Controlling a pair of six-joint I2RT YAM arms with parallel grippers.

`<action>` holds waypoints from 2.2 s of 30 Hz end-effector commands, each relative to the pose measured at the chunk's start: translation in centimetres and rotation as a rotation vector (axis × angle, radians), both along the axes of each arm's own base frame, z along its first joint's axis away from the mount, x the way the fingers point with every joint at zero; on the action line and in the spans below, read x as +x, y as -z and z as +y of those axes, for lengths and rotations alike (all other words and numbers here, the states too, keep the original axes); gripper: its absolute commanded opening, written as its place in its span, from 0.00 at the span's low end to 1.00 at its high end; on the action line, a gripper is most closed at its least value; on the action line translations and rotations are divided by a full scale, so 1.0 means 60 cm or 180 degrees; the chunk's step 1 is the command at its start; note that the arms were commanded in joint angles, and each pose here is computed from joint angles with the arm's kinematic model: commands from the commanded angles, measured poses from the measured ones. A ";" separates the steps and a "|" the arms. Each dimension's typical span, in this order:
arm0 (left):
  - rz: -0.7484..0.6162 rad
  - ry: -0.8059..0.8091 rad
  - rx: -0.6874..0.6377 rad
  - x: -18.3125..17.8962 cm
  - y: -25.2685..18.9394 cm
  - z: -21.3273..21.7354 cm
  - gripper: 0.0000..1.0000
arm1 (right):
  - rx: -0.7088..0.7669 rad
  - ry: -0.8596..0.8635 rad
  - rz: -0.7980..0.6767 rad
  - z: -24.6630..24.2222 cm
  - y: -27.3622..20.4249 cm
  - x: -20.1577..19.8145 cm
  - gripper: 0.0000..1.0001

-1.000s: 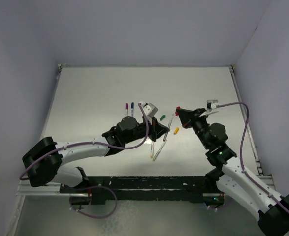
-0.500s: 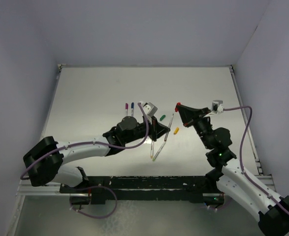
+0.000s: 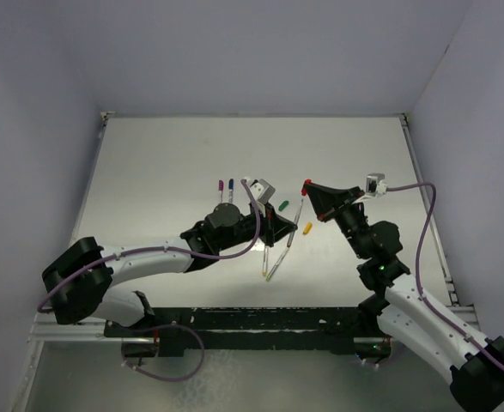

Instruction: Insert the pens into the pen caps

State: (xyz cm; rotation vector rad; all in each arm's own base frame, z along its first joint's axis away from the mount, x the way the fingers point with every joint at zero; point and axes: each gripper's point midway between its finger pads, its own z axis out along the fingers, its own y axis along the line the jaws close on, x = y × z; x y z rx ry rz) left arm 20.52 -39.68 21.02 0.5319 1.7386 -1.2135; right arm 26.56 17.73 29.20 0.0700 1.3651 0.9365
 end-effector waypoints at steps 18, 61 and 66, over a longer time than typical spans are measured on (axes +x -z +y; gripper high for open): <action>-0.0129 -0.0078 -0.0197 0.009 -0.038 -0.004 0.00 | -0.0028 -0.0097 -0.0113 0.007 -0.008 -0.009 0.00; -0.0231 -0.0304 -0.0960 0.055 -0.110 0.031 0.00 | -0.0405 -0.1245 0.0607 0.094 0.125 -0.069 0.00; -0.0387 -0.0395 -0.1154 0.060 -0.141 0.053 0.00 | -0.0455 -0.1454 0.0592 0.104 0.130 -0.088 0.00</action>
